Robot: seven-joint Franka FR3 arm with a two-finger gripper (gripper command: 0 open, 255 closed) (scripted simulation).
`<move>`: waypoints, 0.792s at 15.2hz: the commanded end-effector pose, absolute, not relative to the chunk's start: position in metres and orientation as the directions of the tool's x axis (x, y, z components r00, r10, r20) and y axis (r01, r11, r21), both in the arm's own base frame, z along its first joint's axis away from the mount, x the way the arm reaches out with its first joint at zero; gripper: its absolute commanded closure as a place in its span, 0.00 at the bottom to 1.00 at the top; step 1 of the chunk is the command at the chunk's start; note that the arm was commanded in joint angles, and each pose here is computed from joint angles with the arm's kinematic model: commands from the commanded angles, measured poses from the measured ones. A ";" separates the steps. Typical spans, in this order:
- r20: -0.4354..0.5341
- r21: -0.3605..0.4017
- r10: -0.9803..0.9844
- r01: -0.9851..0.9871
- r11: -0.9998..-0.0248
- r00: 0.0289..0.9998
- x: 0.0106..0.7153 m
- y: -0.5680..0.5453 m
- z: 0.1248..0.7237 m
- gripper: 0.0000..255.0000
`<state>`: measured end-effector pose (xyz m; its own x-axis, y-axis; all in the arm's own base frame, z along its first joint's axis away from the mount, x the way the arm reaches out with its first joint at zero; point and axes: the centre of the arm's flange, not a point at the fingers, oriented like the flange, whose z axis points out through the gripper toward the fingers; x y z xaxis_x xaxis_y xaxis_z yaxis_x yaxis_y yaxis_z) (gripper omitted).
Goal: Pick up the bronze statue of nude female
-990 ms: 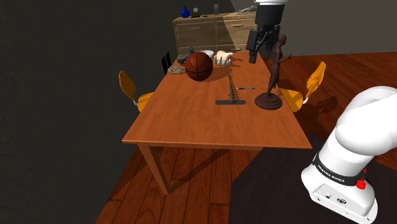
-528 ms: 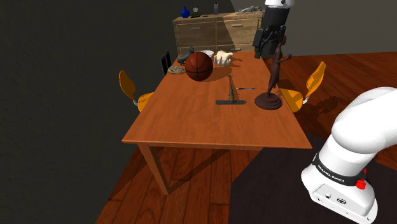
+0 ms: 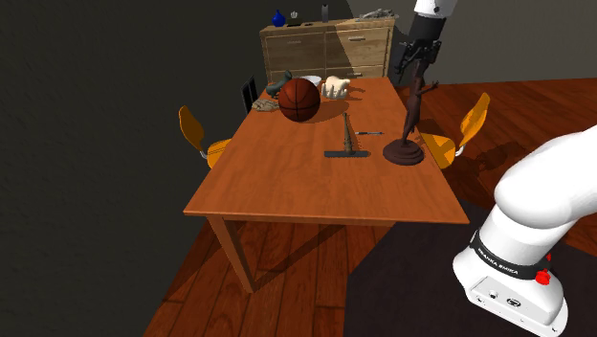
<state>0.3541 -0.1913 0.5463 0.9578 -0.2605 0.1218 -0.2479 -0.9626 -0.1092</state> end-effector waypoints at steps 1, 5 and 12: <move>0.136 -0.114 -0.291 -0.277 -0.954 0.947 0.354 -0.217 0.541 0.00; 0.162 -0.126 -0.351 -0.333 -0.934 0.922 0.353 -0.268 0.531 0.00; 0.196 -0.144 -0.427 -0.405 -0.903 0.883 0.347 -0.334 0.511 0.00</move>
<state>0.3462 -0.3297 0.5149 0.8854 -0.4229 0.1931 -0.4008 -0.9048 -0.1438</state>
